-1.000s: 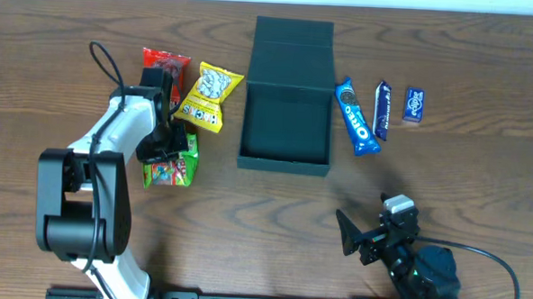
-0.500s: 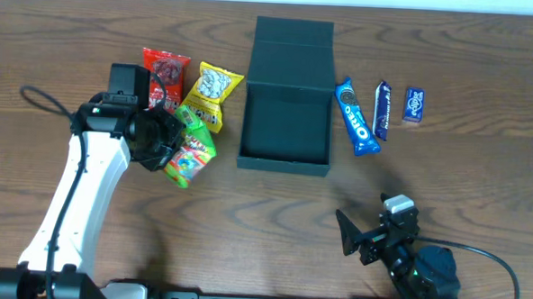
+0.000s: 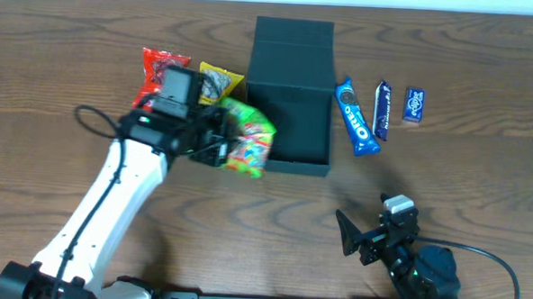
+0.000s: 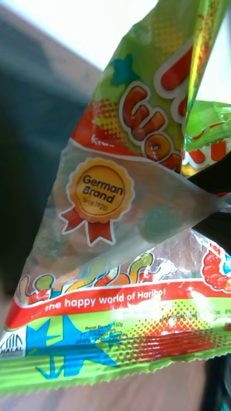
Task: Pack container
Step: 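Carry the Haribo bag right and drop it into the black box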
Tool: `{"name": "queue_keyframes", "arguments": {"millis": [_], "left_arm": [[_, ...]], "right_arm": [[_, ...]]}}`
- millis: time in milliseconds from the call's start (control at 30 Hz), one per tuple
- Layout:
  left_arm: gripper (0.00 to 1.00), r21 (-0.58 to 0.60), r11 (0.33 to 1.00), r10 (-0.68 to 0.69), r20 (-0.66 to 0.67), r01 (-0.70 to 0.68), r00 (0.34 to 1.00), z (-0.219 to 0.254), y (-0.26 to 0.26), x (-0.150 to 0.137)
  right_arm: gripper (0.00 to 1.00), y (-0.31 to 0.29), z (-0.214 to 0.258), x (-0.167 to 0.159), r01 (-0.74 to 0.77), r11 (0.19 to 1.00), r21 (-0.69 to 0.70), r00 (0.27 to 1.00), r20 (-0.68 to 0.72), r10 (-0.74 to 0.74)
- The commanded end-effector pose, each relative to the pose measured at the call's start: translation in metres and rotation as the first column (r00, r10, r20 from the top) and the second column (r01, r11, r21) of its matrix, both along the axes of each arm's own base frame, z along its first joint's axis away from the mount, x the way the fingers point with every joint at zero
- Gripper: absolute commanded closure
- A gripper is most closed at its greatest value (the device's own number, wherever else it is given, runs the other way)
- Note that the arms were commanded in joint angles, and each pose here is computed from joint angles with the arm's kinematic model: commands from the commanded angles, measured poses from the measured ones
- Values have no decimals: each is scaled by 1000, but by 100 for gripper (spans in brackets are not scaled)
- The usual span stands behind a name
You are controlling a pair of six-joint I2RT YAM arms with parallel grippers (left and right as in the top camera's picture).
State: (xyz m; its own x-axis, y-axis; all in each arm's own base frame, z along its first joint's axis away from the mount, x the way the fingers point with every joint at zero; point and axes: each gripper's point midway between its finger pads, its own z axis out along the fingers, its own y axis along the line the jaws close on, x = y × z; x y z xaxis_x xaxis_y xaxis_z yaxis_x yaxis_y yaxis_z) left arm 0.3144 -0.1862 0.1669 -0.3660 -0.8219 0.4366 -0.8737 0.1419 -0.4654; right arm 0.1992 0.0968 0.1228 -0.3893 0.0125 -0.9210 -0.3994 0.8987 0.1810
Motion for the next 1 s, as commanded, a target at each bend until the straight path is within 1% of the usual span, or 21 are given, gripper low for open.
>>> {"name": "queue_keyframes", "arguments": {"millis": [0, 67, 167, 233, 333, 400, 500, 633, 700, 800, 967], "left_arm": [[94, 61, 995, 75, 87, -81, 993, 8, -10, 11], [94, 124, 986, 91, 161, -112, 983, 10, -11, 18], [94, 235, 951, 138, 252, -199, 958, 9, -3, 25], [94, 264, 938, 141, 300, -224, 943, 10, -6, 31], [94, 259, 945, 118, 298, -200, 947, 1, -21, 35], [94, 243, 954, 108, 264, -175, 958, -11, -31, 35], [94, 198, 960, 165, 166, -197, 972, -31, -41, 32], [94, 153, 961, 214, 109, -229, 971, -39, -49, 32], [94, 136, 962, 223, 101, -236, 969, -39, -53, 32], [94, 109, 969, 206, 126, -220, 970, -33, -65, 32], [94, 82, 964, 244, 101, -252, 965, -33, -72, 28]], "right_arm": [[1, 0, -2, 0, -4, 1000, -10, 1000, 4, 4], [1, 0, -2, 0, -4, 1000, -10, 1000, 4, 4], [1, 0, -2, 0, -4, 1000, -10, 1000, 4, 4], [1, 0, -2, 0, -4, 1000, -10, 1000, 4, 4], [1, 0, -2, 0, -4, 1000, -10, 1000, 4, 4], [1, 0, -2, 0, -5, 1000, -10, 1000, 4, 5], [1, 0, -2, 0, -4, 1000, -10, 1000, 4, 4], [1, 0, -2, 0, -4, 1000, -10, 1000, 4, 4], [1, 0, -2, 0, -5, 1000, -10, 1000, 5, 5], [1, 0, -2, 0, -5, 1000, -10, 1000, 4, 5], [1, 0, -2, 0, -4, 1000, -10, 1000, 4, 4]]}}
